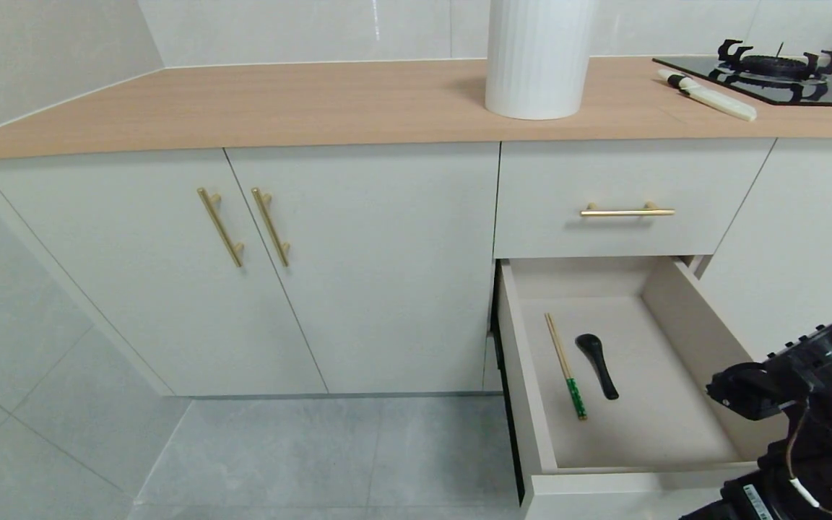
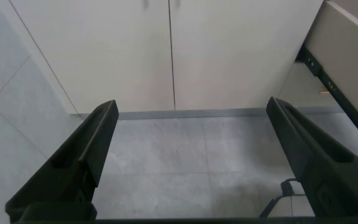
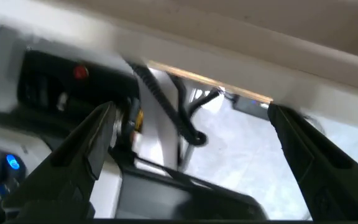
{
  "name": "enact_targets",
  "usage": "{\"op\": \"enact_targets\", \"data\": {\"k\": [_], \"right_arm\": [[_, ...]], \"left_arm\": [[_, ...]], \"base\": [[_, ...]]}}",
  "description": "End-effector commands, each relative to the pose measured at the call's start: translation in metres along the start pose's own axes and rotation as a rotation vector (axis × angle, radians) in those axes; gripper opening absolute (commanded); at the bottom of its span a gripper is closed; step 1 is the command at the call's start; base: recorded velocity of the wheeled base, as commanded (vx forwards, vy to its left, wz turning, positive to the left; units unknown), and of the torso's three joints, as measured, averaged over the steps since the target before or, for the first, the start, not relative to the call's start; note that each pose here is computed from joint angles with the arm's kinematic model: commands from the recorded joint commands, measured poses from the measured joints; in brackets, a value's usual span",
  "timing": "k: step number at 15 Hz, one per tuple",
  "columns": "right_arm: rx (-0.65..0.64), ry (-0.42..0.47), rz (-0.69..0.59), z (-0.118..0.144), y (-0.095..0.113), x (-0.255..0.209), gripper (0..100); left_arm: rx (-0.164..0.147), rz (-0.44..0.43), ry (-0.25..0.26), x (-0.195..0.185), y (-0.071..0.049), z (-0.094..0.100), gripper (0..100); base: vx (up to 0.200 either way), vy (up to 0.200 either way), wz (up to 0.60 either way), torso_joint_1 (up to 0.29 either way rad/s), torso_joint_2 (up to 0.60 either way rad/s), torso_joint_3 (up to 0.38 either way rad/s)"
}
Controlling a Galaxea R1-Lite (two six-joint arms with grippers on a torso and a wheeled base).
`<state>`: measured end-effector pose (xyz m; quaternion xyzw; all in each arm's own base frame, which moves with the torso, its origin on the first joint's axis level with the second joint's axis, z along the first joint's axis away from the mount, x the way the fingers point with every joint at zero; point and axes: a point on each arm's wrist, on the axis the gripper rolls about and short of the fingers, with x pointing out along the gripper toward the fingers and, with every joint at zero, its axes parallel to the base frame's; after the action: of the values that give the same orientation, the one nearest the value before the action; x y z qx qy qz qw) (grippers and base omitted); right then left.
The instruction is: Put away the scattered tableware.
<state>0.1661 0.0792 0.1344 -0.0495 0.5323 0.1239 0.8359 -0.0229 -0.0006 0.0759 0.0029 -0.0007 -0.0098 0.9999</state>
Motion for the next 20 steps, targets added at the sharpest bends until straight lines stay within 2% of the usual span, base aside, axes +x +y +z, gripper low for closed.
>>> {"op": "enact_targets", "data": {"k": [1,7,11,13,18,20], "right_arm": [[0.017,0.038,-0.041,0.003,0.001,0.017,100],[0.085,-0.058,-0.137,0.012,0.000,0.021,100],[0.099,-0.142,-0.135,0.029,0.003,0.036,100],[0.108,-0.210,-0.156,0.047,0.002,0.053,100],[0.121,-0.321,-0.184,0.091,-0.012,0.067,100],[0.133,-0.373,-0.202,0.119,-0.021,0.073,100]], "left_arm": [[0.000,0.001,0.000,0.000,0.000,0.000,100],[0.000,0.000,0.000,0.000,0.000,0.000,100],[0.000,0.000,0.001,0.000,0.000,0.000,100],[0.000,0.001,0.000,0.000,0.000,0.000,100],[0.000,0.000,0.000,0.000,0.000,0.000,100],[0.000,0.000,0.000,0.000,0.000,0.000,100]], "base": [[0.000,0.000,0.00,0.000,0.00,0.000],[0.000,0.000,0.00,0.000,0.00,0.000],[0.000,0.000,0.00,0.000,0.00,0.000],[0.000,0.000,0.00,0.000,0.00,0.000],[0.000,0.000,0.00,0.000,0.00,0.000],[0.000,0.000,0.00,0.000,0.00,0.000]]}}
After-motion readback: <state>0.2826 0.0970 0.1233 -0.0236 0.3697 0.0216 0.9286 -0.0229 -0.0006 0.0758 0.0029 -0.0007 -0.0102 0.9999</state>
